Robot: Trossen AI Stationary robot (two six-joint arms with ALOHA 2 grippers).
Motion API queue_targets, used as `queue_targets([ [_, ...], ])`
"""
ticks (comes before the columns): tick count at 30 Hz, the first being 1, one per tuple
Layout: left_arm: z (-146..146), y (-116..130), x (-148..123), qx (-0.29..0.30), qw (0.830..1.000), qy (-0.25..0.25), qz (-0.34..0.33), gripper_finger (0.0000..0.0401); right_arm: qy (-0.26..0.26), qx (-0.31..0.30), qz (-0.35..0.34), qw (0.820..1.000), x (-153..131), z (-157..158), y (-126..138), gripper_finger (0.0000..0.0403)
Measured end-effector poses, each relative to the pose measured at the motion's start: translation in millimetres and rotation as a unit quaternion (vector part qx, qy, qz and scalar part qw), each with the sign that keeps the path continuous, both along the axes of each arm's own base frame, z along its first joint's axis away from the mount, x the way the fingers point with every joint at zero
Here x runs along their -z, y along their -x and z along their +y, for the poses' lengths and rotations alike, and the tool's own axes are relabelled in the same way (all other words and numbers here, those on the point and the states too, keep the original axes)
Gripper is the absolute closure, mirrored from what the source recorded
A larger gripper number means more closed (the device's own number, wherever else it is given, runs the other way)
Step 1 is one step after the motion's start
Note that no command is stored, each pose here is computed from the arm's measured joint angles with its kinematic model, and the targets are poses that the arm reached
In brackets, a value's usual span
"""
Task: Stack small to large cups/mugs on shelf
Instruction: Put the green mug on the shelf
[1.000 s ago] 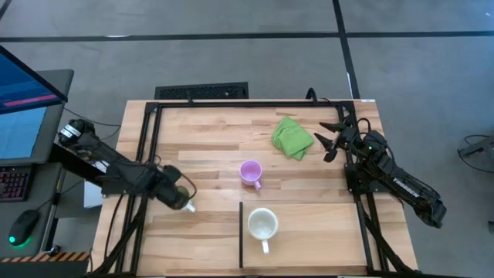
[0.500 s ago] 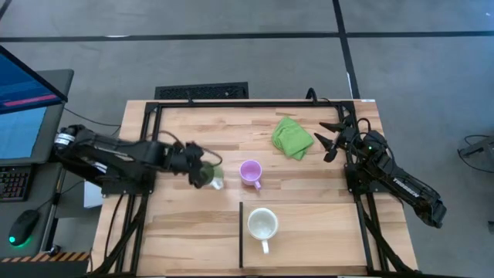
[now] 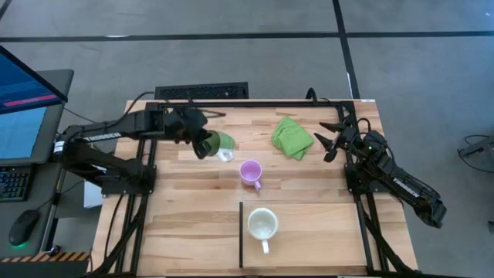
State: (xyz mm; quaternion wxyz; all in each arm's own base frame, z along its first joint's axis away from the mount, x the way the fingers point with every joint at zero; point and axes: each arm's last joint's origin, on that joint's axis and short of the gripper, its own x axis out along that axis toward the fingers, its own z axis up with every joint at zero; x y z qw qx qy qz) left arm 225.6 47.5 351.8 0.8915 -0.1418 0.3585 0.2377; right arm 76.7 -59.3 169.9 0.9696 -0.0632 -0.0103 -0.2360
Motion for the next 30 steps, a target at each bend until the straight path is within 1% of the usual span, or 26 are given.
queue_targets([
  [3, 12.5, -6.9, -2.2, 0.007, 1.000, 0.001, 0.010, 0.0398, 0.000, 0.000, 0.000, 1.000, 0.0, 0.0, 0.0, 0.0154],
  [5, 19.6, -16.5, -4.3, 0.028, 0.999, 0.001, 0.018, 0.0398, 0.000, 0.000, 0.000, 1.000, 0.1, 0.0, 0.0, 0.0154],
  [8, 30.8, -36.9, -7.3, 0.059, 0.998, -0.006, 0.031, 0.0398, 0.000, 0.000, 0.000, 1.000, 0.1, 0.0, 0.0, 0.0154],
  [13, 47.0, -69.5, -18.3, 0.084, 0.995, -0.009, 0.058, 0.0398, 0.000, 0.000, 0.000, 1.000, 0.0, 0.0, 0.0, 0.0154],
  [16, 52.7, -89.9, -20.6, 0.107, 0.991, -0.004, 0.080, 0.0398, 0.000, 0.000, 0.000, 1.000, 0.0, 0.0, 0.0, 0.0154],
  [20, 59.1, -116.0, -21.2, 0.125, 0.987, 0.017, 0.097, 0.0398, 0.000, 0.000, 0.000, 1.000, 0.0, 0.0, 0.0, 0.0154],
  [26, 69.0, -151.2, -8.0, 0.145, 0.980, 0.051, 0.125, 0.0398, 0.000, 0.000, 0.000, 1.000, 0.0, 0.0, 0.0, 0.0154],
  [30, 74.5, -169.5, 6.4, 0.150, 0.973, 0.064, 0.163, 0.0398, 0.000, 0.000, 0.000, 1.000, 0.0, 0.0, 0.0, 0.0154],
])
